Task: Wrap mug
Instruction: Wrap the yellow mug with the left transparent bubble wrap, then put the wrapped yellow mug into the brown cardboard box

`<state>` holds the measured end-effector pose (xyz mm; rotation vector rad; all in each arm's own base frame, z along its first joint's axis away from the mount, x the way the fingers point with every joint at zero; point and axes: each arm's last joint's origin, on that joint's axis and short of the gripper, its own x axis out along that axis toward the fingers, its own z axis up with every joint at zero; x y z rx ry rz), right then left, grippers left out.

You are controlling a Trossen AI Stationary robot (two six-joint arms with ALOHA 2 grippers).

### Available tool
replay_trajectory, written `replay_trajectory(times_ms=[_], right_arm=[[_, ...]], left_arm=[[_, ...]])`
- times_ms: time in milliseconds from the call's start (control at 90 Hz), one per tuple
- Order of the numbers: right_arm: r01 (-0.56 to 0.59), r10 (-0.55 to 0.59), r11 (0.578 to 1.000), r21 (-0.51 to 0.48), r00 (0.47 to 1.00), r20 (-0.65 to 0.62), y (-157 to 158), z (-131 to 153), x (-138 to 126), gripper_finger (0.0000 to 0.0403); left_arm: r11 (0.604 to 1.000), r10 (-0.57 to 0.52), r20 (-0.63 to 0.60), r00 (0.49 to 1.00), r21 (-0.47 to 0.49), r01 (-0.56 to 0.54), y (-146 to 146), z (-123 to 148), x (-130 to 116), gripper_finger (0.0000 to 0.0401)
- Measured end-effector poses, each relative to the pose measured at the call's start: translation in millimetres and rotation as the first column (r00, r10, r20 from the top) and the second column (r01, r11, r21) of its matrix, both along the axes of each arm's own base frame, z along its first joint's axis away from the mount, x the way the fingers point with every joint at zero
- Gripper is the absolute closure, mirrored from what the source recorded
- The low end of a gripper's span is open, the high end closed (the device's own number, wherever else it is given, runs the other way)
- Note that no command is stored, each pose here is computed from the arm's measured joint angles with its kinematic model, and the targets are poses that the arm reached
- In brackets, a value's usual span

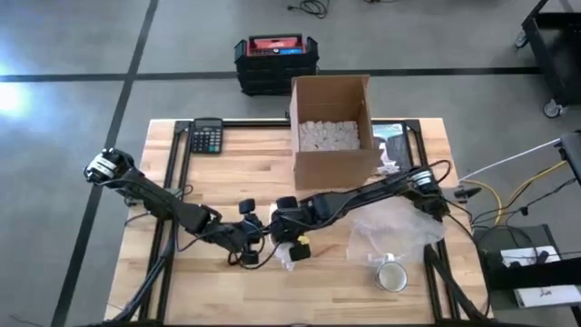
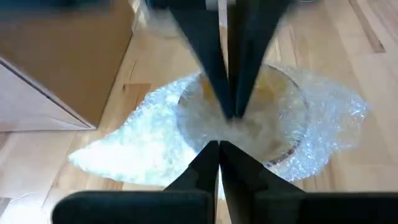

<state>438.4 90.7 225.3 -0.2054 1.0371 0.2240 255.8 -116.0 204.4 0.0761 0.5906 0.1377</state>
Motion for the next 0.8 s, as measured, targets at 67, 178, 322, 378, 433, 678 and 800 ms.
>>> replay_trajectory(times_ms=[67, 178, 322, 378, 433, 678, 800], right_arm=[[-0.004, 0.004, 1.000, -0.004, 1.000, 0.002, -1, 12, -7, 0.0403], [0.017, -0.017, 1.000, 0.014, 1.000, 0.010, -3, 24, -12, 0.0403], [-0.092, 0.091, 0.995, 0.046, 0.996, 0.012, 0, 29, -15, 0.0401], [-0.135, 0.135, 0.990, 0.050, 0.991, 0.003, 4, 26, -15, 0.0392], [-0.159, 0.160, 0.986, 0.046, 0.987, -0.006, 8, 22, -15, 0.0376], [-0.295, 0.294, 0.956, -0.005, 0.954, -0.050, 29, 4, -17, 0.0258], [-0.314, 0.311, 0.949, -0.031, 0.946, -0.093, 31, -11, -14, 0.0213]], left_arm=[[1.000, 0.000, 0.000, 1.000, 0.000, 0.000, 0, 0, 0, 0.0401], [1.000, 0.000, 0.000, 1.000, 0.000, 0.000, 0, 0, 0, 0.0401], [1.000, -0.003, -0.002, 1.000, -0.002, 0.003, 0, 0, 0, 0.0401], [1.000, -0.005, -0.002, 1.000, -0.002, 0.005, 0, 0, 0, 0.0401], [1.000, -0.005, -0.003, 1.000, -0.002, 0.004, 0, 0, 0, 0.0401], [1.000, -0.019, -0.012, 1.000, -0.012, 0.019, -1, -1, 0, 0.0401], [1.000, -0.021, -0.012, 1.000, -0.013, 0.020, -1, -1, 0, 0.0401]])
